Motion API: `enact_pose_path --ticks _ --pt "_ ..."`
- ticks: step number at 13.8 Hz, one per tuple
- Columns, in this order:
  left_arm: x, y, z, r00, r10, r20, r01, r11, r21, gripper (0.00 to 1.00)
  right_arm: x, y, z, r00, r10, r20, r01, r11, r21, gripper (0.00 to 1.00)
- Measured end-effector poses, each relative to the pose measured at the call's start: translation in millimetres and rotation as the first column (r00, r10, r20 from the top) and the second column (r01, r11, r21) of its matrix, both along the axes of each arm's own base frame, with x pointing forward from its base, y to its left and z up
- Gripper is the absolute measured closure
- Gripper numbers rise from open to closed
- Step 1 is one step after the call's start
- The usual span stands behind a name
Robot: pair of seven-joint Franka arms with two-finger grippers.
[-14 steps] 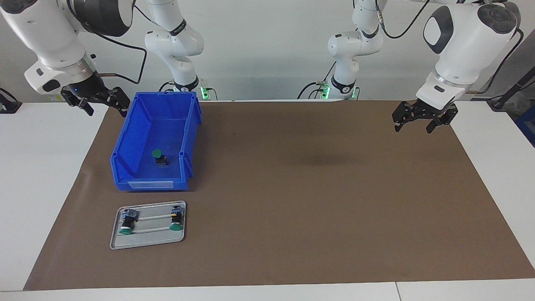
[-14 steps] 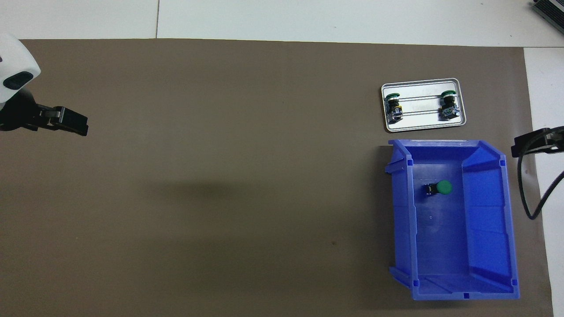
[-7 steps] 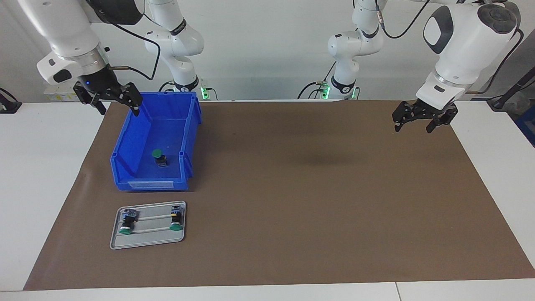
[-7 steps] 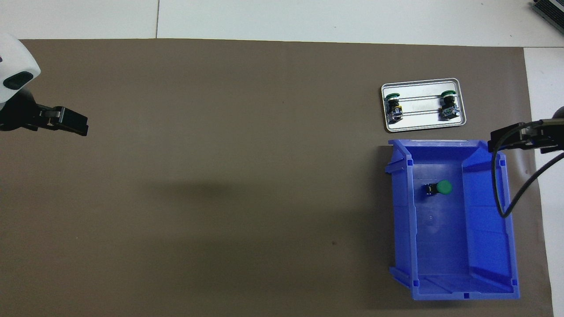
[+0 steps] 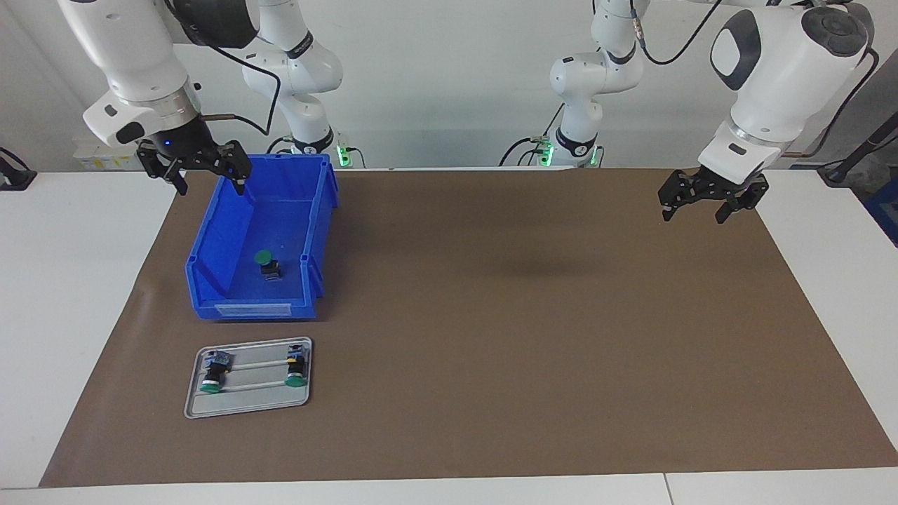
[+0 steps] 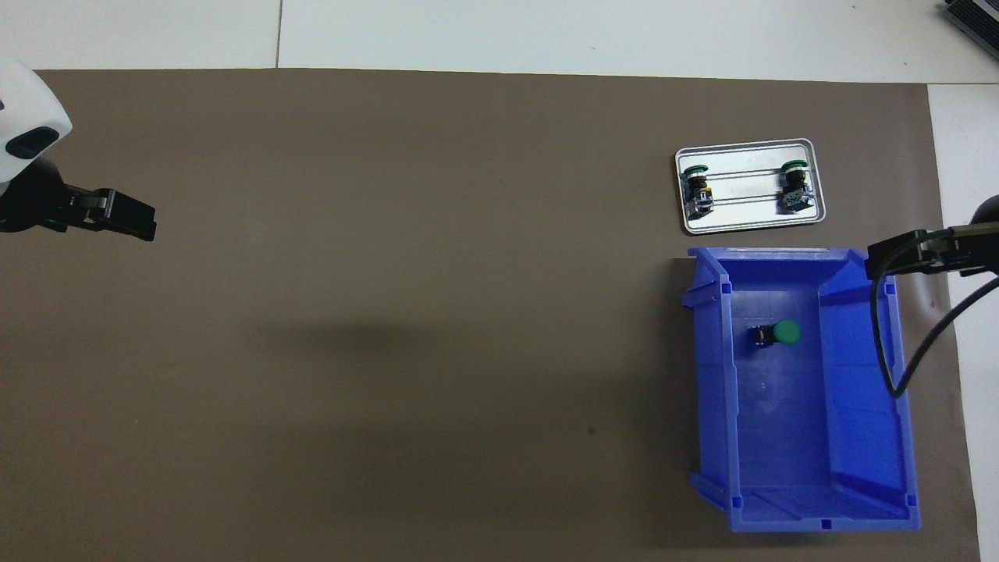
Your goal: Place and press button with both arms
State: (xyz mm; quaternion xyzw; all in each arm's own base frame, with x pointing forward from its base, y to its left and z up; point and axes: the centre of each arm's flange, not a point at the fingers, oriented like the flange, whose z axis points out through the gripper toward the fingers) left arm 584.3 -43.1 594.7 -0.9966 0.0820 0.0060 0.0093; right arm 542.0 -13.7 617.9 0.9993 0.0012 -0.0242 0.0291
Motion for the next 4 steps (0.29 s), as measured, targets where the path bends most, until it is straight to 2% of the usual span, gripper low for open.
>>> enact_pose_path --ticks 4 --pt "0.0 0.0 0.0 1.0 0.0 0.0 0.0 1.0 0.0 0.0 -2.3 -1.2 -0.5 1.0 0.01 -0.011 -0.01 1.0 0.001 0.0"
